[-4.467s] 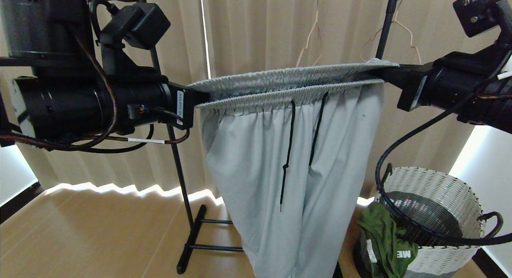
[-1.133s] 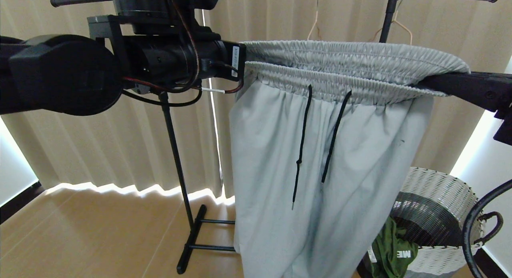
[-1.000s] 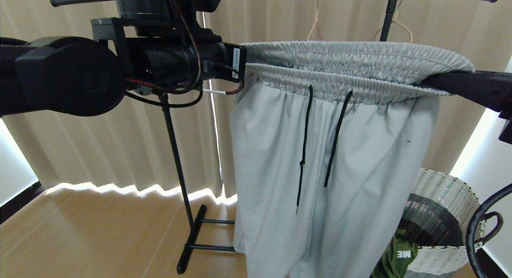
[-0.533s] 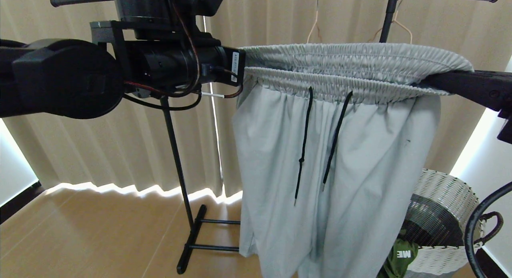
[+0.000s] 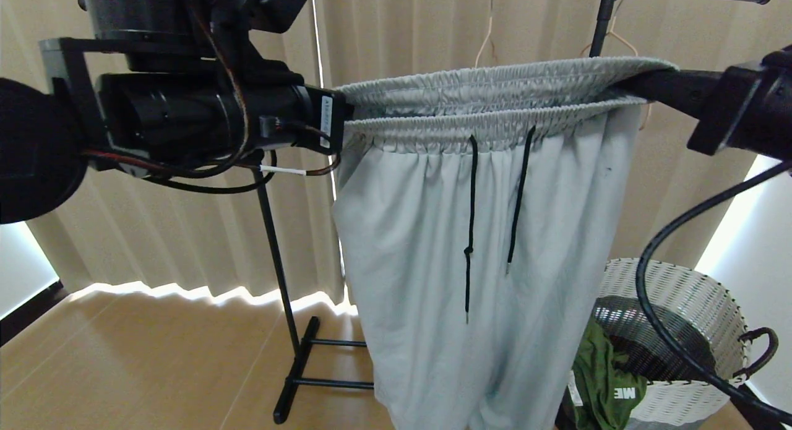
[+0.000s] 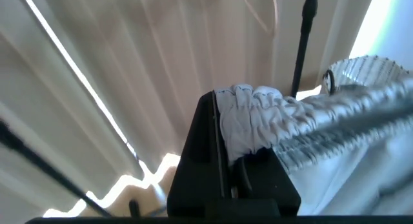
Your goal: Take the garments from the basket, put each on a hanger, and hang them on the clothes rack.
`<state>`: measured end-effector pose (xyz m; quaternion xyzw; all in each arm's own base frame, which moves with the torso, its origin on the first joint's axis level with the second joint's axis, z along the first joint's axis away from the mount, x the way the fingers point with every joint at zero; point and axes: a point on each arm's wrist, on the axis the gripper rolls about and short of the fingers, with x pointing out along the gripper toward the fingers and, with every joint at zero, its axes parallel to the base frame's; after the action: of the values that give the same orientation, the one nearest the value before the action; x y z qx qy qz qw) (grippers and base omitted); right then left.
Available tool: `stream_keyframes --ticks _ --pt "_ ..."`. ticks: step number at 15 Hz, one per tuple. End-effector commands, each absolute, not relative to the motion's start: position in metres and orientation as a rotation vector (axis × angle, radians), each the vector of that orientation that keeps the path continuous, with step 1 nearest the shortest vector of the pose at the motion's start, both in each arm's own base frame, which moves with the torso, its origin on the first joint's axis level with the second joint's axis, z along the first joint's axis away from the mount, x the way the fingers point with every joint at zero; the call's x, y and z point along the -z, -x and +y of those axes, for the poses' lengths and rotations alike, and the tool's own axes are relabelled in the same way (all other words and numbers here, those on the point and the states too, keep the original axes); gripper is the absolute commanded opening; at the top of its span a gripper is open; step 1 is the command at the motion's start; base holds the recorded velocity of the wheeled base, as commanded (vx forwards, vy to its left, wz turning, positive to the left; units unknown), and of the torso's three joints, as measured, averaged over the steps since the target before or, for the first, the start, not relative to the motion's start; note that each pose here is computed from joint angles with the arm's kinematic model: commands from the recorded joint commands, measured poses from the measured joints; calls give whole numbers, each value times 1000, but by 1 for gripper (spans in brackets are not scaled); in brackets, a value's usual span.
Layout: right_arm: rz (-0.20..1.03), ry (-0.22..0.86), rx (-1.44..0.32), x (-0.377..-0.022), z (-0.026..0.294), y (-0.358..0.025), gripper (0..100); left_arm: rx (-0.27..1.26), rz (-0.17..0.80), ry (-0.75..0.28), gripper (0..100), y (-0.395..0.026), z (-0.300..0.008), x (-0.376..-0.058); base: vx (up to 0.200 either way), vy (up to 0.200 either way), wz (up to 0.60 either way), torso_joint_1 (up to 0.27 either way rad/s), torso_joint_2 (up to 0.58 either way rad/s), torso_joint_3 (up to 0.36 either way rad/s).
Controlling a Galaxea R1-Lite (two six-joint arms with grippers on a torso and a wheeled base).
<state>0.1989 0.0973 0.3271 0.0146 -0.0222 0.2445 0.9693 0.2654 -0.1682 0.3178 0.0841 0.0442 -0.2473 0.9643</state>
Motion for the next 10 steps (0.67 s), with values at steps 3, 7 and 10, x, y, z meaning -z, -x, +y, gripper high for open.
stream_keyframes --ticks 3,7,10 --pt "-68 -34 -493 -325 120 -249 0 582 61 -162 0 -215 -142 -325 0 0 0 0 0 0" --pt "-92 -39 -495 -331 131 -272 0 753 94 -168 0 -176 -136 -325 0 0 0 0 0 0" --pt "-77 -38 -495 -326 136 -282 0 837 90 -168 0 -155 -136 -325 0 0 0 0 0 0"
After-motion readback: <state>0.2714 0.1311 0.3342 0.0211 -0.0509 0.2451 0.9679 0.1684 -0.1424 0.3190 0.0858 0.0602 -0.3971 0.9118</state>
